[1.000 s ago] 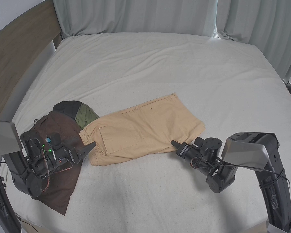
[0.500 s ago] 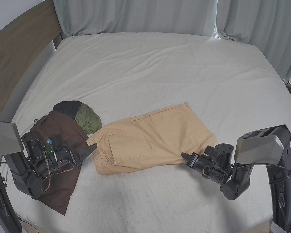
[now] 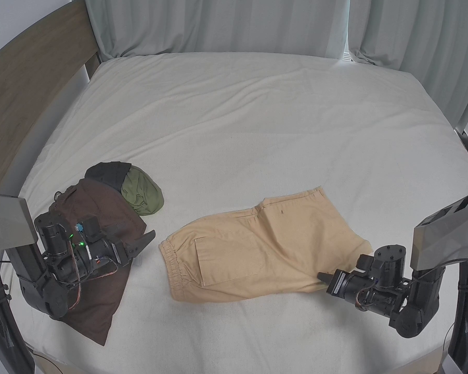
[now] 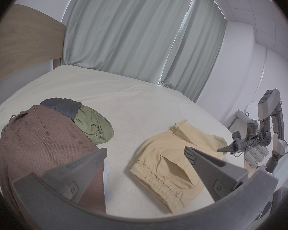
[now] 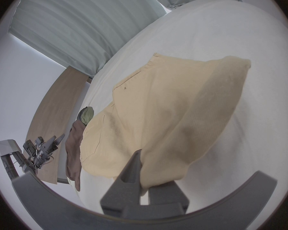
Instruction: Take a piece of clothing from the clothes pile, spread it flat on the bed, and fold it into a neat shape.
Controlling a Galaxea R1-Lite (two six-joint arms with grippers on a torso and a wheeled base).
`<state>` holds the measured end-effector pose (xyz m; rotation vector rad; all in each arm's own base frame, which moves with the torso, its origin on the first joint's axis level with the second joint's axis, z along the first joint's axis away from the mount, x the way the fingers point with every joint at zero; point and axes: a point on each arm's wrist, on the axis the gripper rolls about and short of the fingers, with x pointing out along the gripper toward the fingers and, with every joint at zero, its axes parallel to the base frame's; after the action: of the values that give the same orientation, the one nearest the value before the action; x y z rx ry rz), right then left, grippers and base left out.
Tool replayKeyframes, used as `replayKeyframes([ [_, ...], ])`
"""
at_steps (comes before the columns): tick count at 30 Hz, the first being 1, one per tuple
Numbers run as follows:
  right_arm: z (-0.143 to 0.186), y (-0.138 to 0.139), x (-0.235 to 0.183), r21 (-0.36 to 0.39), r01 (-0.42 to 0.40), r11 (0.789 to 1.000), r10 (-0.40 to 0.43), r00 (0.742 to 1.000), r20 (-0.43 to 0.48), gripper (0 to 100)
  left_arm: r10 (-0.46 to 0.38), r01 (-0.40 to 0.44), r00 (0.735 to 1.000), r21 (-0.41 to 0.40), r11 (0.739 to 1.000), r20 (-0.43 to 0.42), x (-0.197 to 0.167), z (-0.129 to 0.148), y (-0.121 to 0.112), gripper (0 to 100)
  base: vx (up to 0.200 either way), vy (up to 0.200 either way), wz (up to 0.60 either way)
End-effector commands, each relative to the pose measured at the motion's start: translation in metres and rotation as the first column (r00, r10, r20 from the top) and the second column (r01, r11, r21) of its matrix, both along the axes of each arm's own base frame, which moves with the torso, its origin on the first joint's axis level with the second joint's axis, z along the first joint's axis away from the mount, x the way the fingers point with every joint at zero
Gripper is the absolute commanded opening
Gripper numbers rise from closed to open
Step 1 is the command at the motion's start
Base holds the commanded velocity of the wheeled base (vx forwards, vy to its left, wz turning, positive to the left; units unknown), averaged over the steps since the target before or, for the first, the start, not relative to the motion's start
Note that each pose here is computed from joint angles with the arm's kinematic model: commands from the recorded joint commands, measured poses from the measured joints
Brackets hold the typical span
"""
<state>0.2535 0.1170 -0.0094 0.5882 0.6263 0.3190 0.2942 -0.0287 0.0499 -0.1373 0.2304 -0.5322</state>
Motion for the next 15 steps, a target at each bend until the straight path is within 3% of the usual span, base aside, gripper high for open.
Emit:
replayKeyframes([
  [1, 0.009, -0.005, -0.014, -0.024, 0.009, 1.000, -0.009, 1.000, 0.001, 0, -0.006, 0.006, 1.000, -0.001, 1.000, -0.004, -0.001, -0.001, 0.000, 100, 0.000, 0.000, 0.00],
  [9, 0.006, -0.005, -0.017, -0.036, 0.007, 0.999, -0.007, 1.000, -0.014, 0, -0.018, 0.018, 1.000, -0.003, 1.000, -0.012, 0.001, -0.004, -0.001, 100, 0.000, 0.000, 0.00],
  [10, 0.006, -0.005, -0.017, -0.039, 0.006, 0.999, -0.006, 1.000, -0.016, 100, -0.017, 0.017, 1.000, -0.003, 1.000, -0.012, 0.002, -0.004, 0.000, 100, 0.000, 0.000, 0.00],
  [15, 0.004, -0.002, -0.030, -0.066, -0.041, 0.997, 0.038, 0.998, -0.044, 100, -0.018, 0.018, 1.000, -0.003, 1.000, -0.013, 0.001, -0.004, -0.001, 100, 0.000, 0.000, 0.00],
])
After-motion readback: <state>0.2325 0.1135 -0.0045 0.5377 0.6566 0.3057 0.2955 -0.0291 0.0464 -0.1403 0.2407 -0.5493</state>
